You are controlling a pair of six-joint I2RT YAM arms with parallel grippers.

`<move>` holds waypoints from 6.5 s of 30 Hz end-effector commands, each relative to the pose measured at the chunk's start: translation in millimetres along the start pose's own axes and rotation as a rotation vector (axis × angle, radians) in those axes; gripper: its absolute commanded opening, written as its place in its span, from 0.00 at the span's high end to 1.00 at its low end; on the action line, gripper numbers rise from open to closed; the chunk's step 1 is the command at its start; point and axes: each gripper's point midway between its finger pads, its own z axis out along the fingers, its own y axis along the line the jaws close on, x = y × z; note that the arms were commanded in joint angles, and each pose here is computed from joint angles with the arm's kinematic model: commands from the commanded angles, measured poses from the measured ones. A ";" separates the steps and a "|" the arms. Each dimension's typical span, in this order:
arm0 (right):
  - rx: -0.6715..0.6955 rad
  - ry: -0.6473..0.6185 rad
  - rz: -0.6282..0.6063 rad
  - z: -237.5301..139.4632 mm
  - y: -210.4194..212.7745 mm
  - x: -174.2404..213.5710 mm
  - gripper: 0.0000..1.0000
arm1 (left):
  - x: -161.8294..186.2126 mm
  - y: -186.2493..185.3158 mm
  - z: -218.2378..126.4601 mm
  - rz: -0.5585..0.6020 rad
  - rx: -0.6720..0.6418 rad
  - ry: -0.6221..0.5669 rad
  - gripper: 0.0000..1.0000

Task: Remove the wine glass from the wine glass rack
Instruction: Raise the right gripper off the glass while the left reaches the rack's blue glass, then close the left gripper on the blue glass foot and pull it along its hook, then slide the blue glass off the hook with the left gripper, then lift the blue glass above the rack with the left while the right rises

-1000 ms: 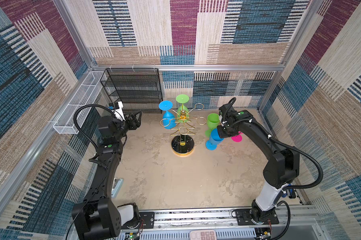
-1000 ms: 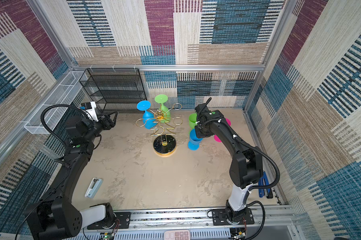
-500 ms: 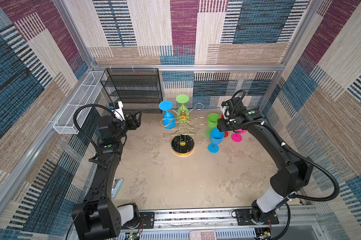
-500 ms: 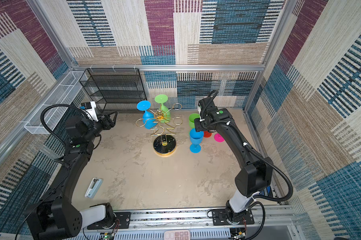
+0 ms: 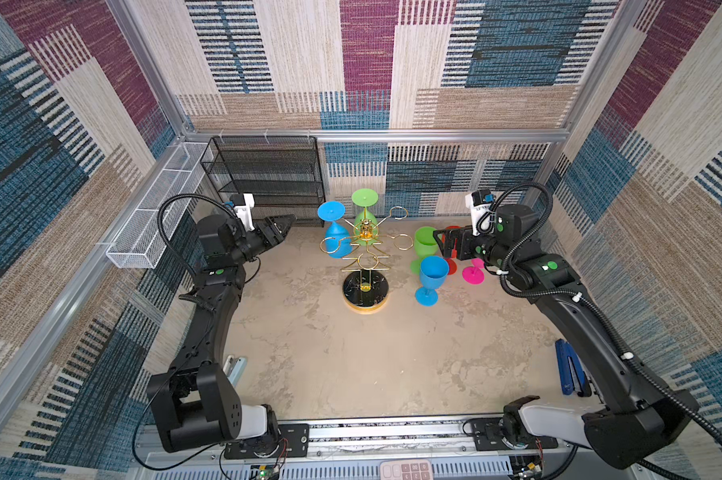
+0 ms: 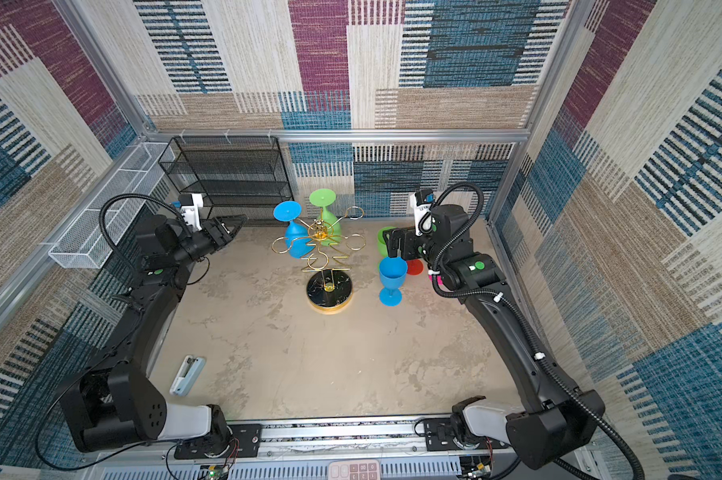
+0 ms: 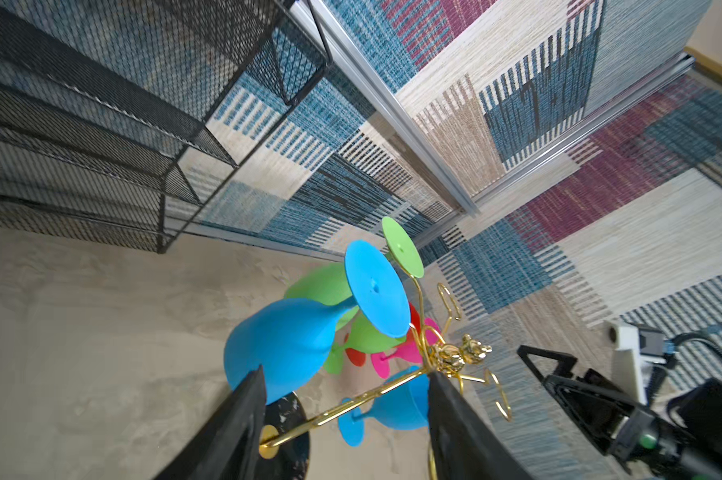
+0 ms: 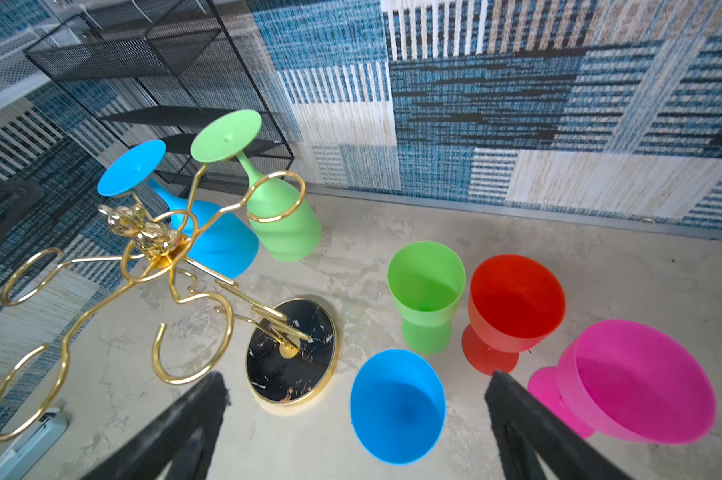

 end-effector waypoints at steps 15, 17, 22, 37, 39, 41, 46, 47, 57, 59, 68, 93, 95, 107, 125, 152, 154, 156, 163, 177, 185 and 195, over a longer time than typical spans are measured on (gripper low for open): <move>-0.037 -0.067 0.005 -0.6 4.6 -3.6 0.01 | 19.6 -9.6 61.9 -0.055 -0.006 0.152 0.40; -0.034 -0.068 0.003 -1.8 4.0 -2.6 0.01 | 20.0 -8.5 65.5 -0.053 -0.011 0.152 0.41; -0.037 -0.069 0.003 -3.2 4.6 -0.5 0.01 | 22.7 -4.6 71.2 -0.048 -0.018 0.163 0.45; -0.044 -0.069 0.010 -5.8 5.5 1.0 0.01 | 20.7 -8.5 80.1 -0.036 0.000 0.172 0.58; -0.046 -0.070 0.010 -6.0 5.8 1.3 0.01 | 20.9 -9.2 79.9 -0.035 0.002 0.173 0.61; -0.049 -0.069 0.009 -5.7 6.1 1.7 0.01 | 21.2 -8.7 79.8 -0.035 0.002 0.174 0.64; -0.050 -0.068 0.009 -4.4 6.4 2.4 0.01 | 22.3 -8.7 79.0 -0.034 -0.003 0.180 0.74; -0.050 -0.069 0.008 -4.9 6.2 1.9 0.01 | 22.3 -8.8 79.2 -0.035 -0.003 0.181 0.75; -0.052 -0.069 0.010 -4.5 6.0 4.1 0.01 | 19.1 -14.5 76.7 -0.025 -0.003 0.183 0.84; -0.056 -0.069 0.009 -3.8 6.6 4.3 0.01 | 18.7 -14.4 76.0 -0.024 -0.004 0.183 0.85; -0.069 -0.067 0.013 -1.1 8.6 3.7 0.01 | 16.1 -24.1 71.5 -0.033 0.020 0.183 0.95; -0.093 -0.065 0.016 1.5 12.4 4.9 0.01 | 9.0 -68.6 59.9 -0.128 0.163 0.202 1.00; -0.093 -0.064 0.017 1.5 12.2 5.0 0.01 | 11.8 -67.0 59.4 -0.132 0.159 0.208 1.00; -0.090 -0.061 0.023 0.1 11.2 9.1 0.01 | 26.5 -63.2 57.1 -0.136 0.142 0.240 1.00; -0.083 -0.063 0.023 -2.1 10.2 10.2 0.01 | 35.1 -69.5 75.7 -0.128 0.161 0.271 1.00; -0.079 -0.061 0.020 -5.4 9.3 13.1 0.01 | 0.9 -49.8 91.8 -0.103 0.115 0.171 1.00; -0.079 -0.062 0.018 -5.2 9.7 12.6 0.01 | -5.7 -45.7 88.5 -0.103 0.107 0.152 1.00; -0.081 -0.063 0.018 -5.1 9.9 12.4 0.01 | -11.6 -42.5 84.1 -0.104 0.102 0.135 1.00; -0.082 -0.064 0.016 -3.2 9.9 10.8 0.01 | -36.4 -35.2 56.1 -0.104 0.087 0.073 1.00; -0.203 -0.152 -0.091 -5.6 33.8 -14.4 0.01 | -77.0 -93.2 0.1 -0.108 0.248 0.029 1.00; -0.303 -0.263 -0.186 -14.0 56.4 -44.0 0.01 | -85.6 -141.9 -22.0 -0.058 0.337 0.040 1.00; -0.442 -0.391 -0.384 -15.3 117.6 -69.4 0.01 | -83.2 -190.9 -29.7 -0.030 0.430 0.063 1.00</move>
